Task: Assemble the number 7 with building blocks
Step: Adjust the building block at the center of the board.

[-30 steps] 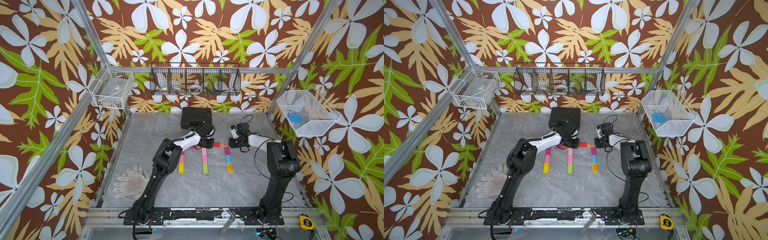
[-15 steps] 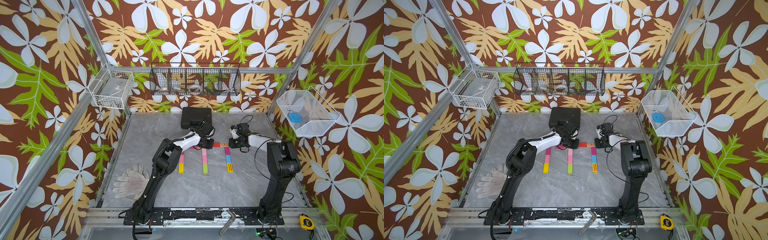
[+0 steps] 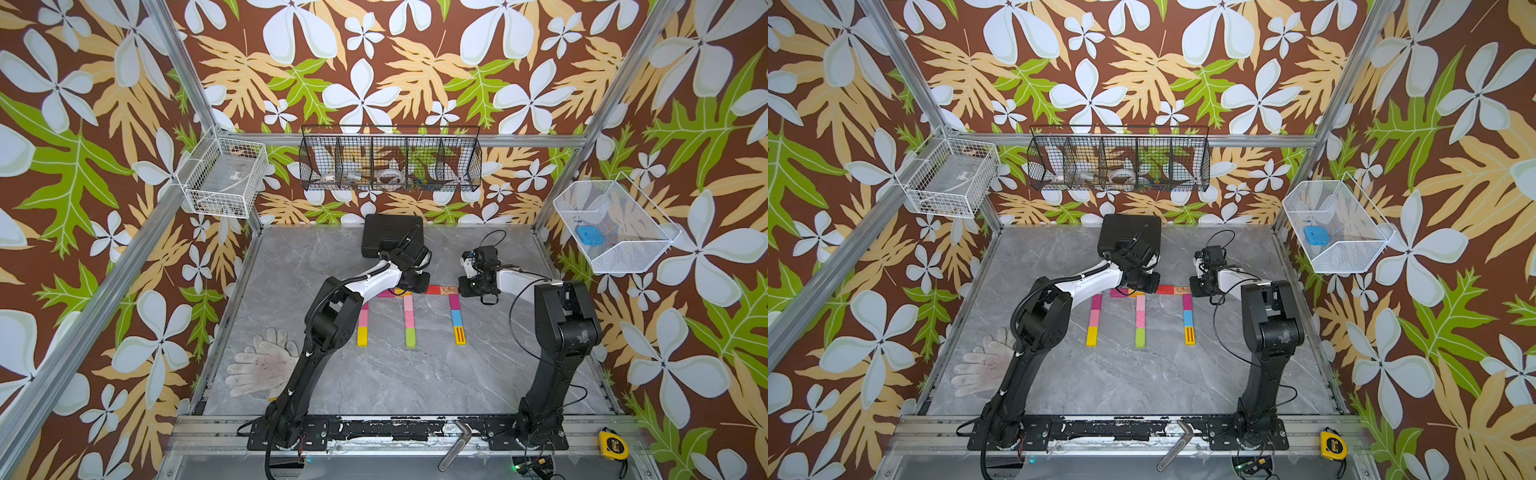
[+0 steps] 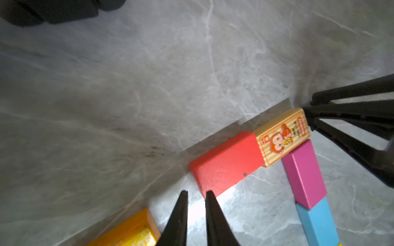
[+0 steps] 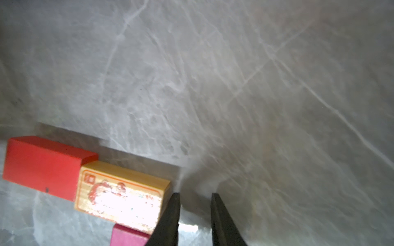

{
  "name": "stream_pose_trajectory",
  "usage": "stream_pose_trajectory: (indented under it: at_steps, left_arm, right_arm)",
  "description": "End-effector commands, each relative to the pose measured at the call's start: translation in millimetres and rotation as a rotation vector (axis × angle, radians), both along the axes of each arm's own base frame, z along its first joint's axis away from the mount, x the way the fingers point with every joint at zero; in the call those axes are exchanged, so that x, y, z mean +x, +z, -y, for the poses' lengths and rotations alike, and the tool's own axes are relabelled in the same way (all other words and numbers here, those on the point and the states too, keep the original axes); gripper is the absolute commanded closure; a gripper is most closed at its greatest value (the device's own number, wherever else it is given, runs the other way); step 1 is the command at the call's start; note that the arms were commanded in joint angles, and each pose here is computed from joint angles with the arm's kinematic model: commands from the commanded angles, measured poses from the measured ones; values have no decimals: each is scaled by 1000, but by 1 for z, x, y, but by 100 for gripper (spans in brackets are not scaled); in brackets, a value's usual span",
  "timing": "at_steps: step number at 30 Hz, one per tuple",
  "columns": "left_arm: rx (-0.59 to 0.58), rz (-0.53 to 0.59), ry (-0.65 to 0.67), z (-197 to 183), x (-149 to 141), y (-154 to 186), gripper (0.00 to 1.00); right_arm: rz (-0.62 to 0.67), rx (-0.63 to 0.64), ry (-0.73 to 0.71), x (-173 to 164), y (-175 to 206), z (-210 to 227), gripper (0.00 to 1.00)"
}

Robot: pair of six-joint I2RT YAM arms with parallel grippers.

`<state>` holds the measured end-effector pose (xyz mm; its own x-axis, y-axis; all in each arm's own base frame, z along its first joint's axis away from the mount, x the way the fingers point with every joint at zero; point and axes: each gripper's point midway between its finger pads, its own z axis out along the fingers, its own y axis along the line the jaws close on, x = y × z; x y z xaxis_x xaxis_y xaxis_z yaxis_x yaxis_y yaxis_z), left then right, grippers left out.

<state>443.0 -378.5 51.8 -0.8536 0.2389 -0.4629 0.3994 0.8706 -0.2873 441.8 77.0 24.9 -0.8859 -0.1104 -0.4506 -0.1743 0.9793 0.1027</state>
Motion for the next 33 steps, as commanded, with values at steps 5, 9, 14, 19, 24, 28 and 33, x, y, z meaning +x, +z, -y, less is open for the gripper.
stream_pose_trajectory:
  at_steps: [5, 9, 14, 19, 24, 28, 33]
  left_arm:
    - [16, 15, -12, -7, -7, 16, 81]
    - [18, 17, -49, -2, -27, 19, 81]
    - [-16, 4, -84, 8, -58, 19, 81]
    - [-68, -17, -110, 20, -87, 16, 80]
    - [-95, -35, -152, 41, -112, 8, 79]
    - [-114, -54, -153, 53, -120, -1, 80]
    - [-116, -70, -138, 57, -120, -14, 80]
  right_arm:
    - [22, -51, -47, -3, 16, 14, 73]
    - [32, -66, -71, -12, 23, 20, 73]
    - [26, -45, -95, -33, 27, 21, 72]
    - [9, -8, -112, -58, 23, 20, 70]
    - [-9, 35, -117, -82, 17, 16, 68]
    - [-18, 48, -120, -96, 12, 16, 68]
    - [-15, 54, -116, -103, 11, 15, 68]
